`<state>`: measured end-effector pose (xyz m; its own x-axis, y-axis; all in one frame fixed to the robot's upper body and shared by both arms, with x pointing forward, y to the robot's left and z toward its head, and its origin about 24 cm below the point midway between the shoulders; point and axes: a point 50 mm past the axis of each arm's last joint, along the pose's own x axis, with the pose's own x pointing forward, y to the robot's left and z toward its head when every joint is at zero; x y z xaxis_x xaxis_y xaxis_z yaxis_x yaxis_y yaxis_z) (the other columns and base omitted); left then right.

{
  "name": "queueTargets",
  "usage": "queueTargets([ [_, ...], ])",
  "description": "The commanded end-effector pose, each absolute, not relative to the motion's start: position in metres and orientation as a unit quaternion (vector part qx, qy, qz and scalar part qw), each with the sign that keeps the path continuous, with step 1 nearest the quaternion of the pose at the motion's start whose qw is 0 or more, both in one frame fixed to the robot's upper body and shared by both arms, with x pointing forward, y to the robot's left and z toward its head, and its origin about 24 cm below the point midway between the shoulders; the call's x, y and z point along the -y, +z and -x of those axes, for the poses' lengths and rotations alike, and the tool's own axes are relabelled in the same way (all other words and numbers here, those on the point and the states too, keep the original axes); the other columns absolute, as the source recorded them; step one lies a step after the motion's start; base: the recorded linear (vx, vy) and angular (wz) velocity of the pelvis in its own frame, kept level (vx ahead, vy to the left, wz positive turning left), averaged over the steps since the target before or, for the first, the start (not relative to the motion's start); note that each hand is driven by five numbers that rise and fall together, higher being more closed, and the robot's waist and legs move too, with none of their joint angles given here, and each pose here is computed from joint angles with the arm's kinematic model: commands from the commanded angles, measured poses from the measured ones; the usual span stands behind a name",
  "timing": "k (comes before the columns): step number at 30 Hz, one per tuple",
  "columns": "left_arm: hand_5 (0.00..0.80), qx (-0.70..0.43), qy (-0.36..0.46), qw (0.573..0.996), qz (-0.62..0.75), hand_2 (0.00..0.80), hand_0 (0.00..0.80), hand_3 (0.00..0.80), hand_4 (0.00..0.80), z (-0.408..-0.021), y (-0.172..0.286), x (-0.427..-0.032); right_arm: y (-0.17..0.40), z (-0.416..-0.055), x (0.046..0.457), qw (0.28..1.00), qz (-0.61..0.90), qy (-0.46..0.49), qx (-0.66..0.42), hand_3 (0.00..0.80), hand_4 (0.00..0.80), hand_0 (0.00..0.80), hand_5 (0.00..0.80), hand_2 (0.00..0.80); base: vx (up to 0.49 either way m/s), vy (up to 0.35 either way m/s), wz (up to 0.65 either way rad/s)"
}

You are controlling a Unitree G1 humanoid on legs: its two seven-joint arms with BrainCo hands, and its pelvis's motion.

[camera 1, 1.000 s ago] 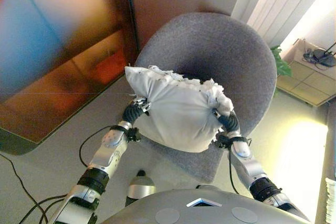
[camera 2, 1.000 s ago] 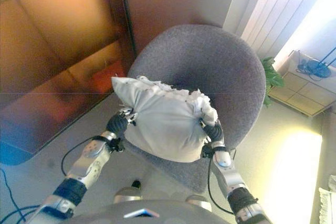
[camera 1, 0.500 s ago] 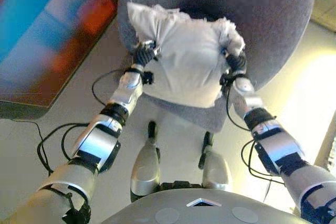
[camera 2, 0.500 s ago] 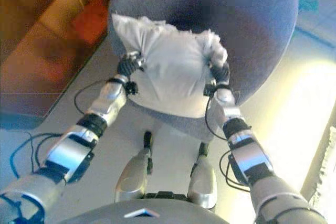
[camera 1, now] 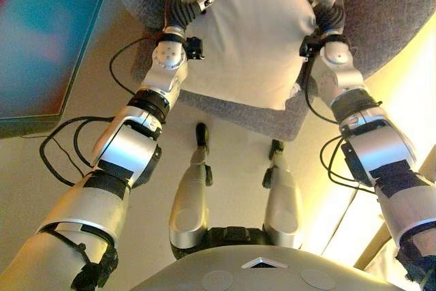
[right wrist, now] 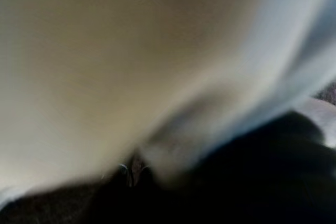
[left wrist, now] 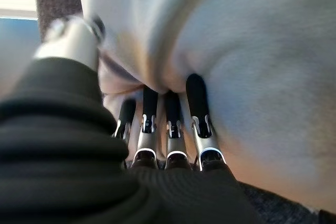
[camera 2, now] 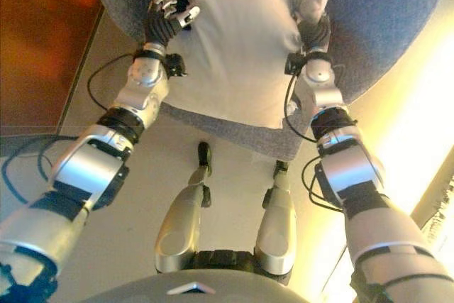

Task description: Pick up the cushion and take it to the sofa

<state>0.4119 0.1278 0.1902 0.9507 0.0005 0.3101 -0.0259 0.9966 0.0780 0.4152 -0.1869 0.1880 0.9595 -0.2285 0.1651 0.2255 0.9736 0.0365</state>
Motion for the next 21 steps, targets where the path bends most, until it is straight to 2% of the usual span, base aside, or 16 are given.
queueTargets([
  [1, 0.000, 0.213, 0.031, 0.976, -0.018, 0.000, 0.000, 0.000, 0.000, -0.415, 0.228, -0.133, 0.232, -0.415, 0.183, 0.981, 0.027, -0.095, 0.170, 0.000, 0.000, 0.000, 0.000, 0.000, 0.021, 0.059, -0.03],
  [3, 0.000, 0.221, 0.057, 0.974, -0.004, 0.000, 0.000, 0.000, 0.000, -0.412, 0.227, -0.149, 0.236, -0.409, 0.190, 0.975, 0.048, -0.098, 0.196, 0.000, 0.000, 0.000, 0.000, 0.000, 0.025, 0.091, -0.06],
  [6, 0.000, 0.220, 0.060, 0.974, 0.000, 0.000, 0.000, 0.000, 0.000, -0.412, 0.225, -0.152, 0.235, -0.408, 0.191, 0.974, 0.051, -0.100, 0.198, 0.000, 0.000, 0.000, 0.000, 0.000, 0.023, 0.045, -0.11],
  [7, 0.000, 0.206, 0.097, 0.974, 0.016, 0.000, 0.000, 0.000, 0.000, -0.407, 0.212, -0.174, 0.234, -0.397, 0.205, 0.966, 0.071, -0.116, 0.221, 0.000, 0.000, 0.000, 0.000, 0.000, 0.047, 0.061, -0.05],
  [9, 0.000, 0.206, 0.097, 0.974, 0.016, 0.000, 0.000, 0.000, 0.000, -0.407, 0.212, -0.174, 0.234, -0.397, 0.205, 0.966, 0.071, -0.116, 0.221, 0.000, 0.000, 0.000, 0.000, 0.000, 0.060, 0.076, -0.06],
  [10, 0.000, 0.178, 0.171, 0.967, 0.058, 0.000, 0.000, 0.000, 0.000, -0.398, 0.191, -0.209, 0.238, -0.382, 0.229, 0.953, 0.083, -0.150, 0.249, 0.000, 0.000, 0.000, 0.000, 0.000, 0.074, 0.092, -0.06],
  [12, 0.000, 0.176, 0.170, 0.968, 0.057, 0.000, 0.000, 0.000, 0.000, -0.398, 0.189, -0.209, 0.236, -0.381, 0.229, 0.954, 0.084, -0.151, 0.247, 0.000, 0.000, 0.000, 0.000, 0.000, 0.075, 0.082, -0.06],
  [13, 0.000, 0.129, 0.253, 0.954, 0.099, 0.000, 0.000, 0.000, 0.000, -0.382, 0.154, -0.248, 0.232, -0.365, 0.259, 0.941, 0.087, -0.193, 0.263, 0.000, 0.000, 0.000, 0.000, 0.000, 0.081, 0.079, -0.10],
  [15, 0.000, 0.121, 0.267, 0.950, 0.104, 0.000, 0.000, 0.000, 0.000, -0.379, 0.149, -0.255, 0.231, -0.362, 0.264, 0.939, 0.088, -0.202, 0.263, 0.000, 0.000, 0.000, 0.000, 0.000, 0.062, 0.055, -0.06],
  [16, 0.000, 0.074, 0.339, 0.931, 0.115, 0.000, 0.000, 0.000, 0.000, -0.363, 0.122, -0.288, 0.228, -0.350, 0.289, 0.926, 0.097, -0.251, 0.264, 0.000, 0.000, 0.000, 0.000, 0.000, 0.047, 0.023, -0.03],
  [21, 0.000, 0.063, 0.348, 0.929, 0.111, 0.000, 0.000, 0.000, 0.000, -0.359, 0.117, -0.296, 0.226, -0.348, 0.294, 0.925, 0.098, -0.259, 0.261, 0.000, 0.000, 0.000, 0.000, 0.000, 0.043, -0.010, 0.04],
])
